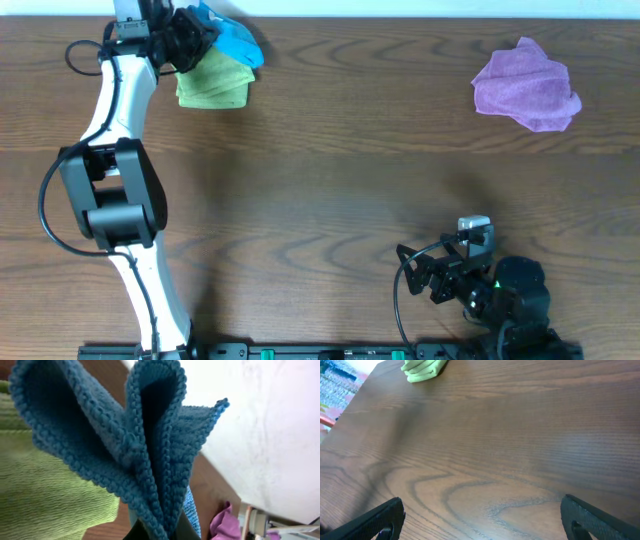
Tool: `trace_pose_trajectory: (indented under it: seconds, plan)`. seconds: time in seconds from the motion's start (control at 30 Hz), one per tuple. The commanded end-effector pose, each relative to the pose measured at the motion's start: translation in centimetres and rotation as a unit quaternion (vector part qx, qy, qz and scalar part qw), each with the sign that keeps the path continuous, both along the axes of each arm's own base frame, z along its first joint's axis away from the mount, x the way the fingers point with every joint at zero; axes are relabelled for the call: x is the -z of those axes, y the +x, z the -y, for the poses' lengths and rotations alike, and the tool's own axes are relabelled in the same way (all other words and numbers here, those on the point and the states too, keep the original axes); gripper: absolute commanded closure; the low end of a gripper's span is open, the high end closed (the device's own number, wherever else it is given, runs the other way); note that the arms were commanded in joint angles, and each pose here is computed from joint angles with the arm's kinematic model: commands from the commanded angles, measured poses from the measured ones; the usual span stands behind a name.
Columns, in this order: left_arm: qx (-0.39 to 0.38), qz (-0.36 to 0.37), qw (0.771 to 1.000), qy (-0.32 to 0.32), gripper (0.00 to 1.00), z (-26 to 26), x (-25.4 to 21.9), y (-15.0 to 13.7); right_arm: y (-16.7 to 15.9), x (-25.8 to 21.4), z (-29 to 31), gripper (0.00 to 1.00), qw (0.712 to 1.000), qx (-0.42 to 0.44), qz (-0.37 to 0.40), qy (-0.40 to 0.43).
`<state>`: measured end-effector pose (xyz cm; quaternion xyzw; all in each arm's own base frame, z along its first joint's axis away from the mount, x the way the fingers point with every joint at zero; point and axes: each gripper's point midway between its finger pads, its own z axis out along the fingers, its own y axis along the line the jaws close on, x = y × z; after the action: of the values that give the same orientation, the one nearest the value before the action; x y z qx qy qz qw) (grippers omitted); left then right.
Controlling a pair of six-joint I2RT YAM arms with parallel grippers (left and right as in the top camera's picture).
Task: Fold the cloth
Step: 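Lower the blue cloth onto the green cloth and press it flat with the left gripper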
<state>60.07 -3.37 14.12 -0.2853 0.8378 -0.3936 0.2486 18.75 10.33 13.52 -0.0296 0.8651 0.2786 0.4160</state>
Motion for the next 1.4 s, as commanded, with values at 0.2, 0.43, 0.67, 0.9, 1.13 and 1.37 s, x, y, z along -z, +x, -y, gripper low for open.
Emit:
trace_pose_trajectory:
  seconds: [0.2,0.43,0.67,0.9,1.13,1.37]
  plan:
    - [0.022,-0.024,0.994,0.102,0.94,-2.9,2.7,-1.5,0.1,0.1,0.3,0.01,1.0,0.01,-0.002,0.002]
    - [0.016,-0.049,0.981,0.185,0.95,-5.1,4.4,-2.4,0.1,0.1,0.3,0.01,1.0,0.01,-0.002,0.002]
    - [0.006,-0.053,0.972,0.228,0.81,-6.5,4.9,-2.4,0.1,0.1,0.3,0.01,1.0,0.01,-0.002,0.002]
    - [0.011,-0.05,0.97,0.238,0.48,-6.7,4.9,-2.4,0.1,0.1,0.3,0.01,1.0,0.01,-0.002,0.002]
    - [0.029,-0.05,0.966,0.252,0.3,-6.9,4.6,-3.0,0.1,0.1,0.3,0.01,1.0,0.01,-0.002,0.002]
    - [0.014,-0.047,0.966,0.252,0.16,-8.4,2.3,-3.8,0.1,0.1,0.3,0.01,1.0,0.01,-0.002,0.002]
